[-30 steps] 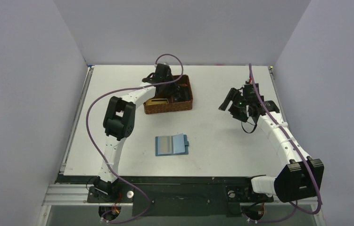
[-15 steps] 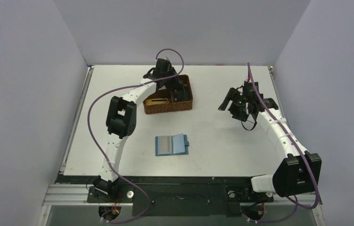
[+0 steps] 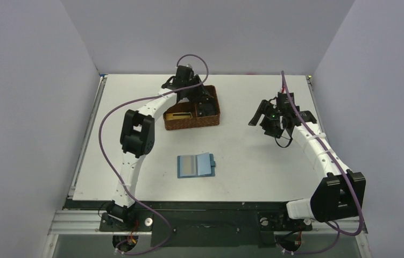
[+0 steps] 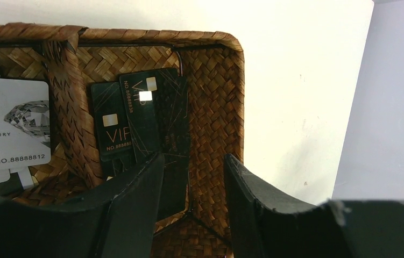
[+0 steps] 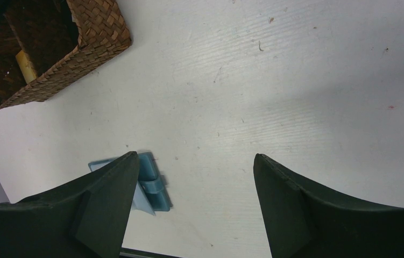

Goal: Take the credit cards out of the card holder
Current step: Place the credit card in the storage box.

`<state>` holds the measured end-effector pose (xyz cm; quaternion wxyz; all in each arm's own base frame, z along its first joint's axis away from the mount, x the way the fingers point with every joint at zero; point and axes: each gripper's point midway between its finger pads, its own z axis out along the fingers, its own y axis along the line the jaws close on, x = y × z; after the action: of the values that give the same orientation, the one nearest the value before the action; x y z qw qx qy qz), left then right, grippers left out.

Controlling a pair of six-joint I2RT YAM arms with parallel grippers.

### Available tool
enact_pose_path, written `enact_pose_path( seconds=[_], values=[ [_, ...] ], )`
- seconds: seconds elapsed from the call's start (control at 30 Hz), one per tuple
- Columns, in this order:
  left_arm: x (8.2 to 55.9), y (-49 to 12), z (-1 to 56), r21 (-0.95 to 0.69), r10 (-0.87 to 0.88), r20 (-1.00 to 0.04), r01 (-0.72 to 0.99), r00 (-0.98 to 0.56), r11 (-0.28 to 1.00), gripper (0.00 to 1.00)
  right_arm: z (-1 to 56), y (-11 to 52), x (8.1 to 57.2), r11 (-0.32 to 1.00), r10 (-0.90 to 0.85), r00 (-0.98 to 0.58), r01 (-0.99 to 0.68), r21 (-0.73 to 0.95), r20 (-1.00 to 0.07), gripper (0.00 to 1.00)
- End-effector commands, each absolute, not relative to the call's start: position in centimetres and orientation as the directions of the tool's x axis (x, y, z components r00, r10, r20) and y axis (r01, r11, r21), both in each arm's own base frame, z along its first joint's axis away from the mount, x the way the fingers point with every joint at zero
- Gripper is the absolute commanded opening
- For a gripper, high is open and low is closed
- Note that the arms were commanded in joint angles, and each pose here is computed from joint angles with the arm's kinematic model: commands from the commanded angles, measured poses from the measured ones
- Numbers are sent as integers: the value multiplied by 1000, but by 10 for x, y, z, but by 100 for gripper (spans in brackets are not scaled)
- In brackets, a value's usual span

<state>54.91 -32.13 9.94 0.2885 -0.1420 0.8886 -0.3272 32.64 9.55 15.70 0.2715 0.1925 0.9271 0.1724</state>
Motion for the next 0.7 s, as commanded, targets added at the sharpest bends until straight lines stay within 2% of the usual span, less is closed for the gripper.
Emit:
enact_pose_path(
  seconds=[0.0, 0.17, 0.67],
  values=[
    [557, -321, 166, -697, -444, -495, 36, -747, 716, 43, 173, 94, 338, 865, 451, -755, 239, 440, -476, 74],
    [554, -320, 178, -701, -437, -502, 55, -746, 711, 48, 175, 95, 339, 863, 455, -752, 241, 444, -476, 74],
    [530, -311, 236, -708, -410, -546, 140, -730, 692, 52, 184, 96, 344, 851, 481, -730, 255, 459, -486, 74]
  ],
)
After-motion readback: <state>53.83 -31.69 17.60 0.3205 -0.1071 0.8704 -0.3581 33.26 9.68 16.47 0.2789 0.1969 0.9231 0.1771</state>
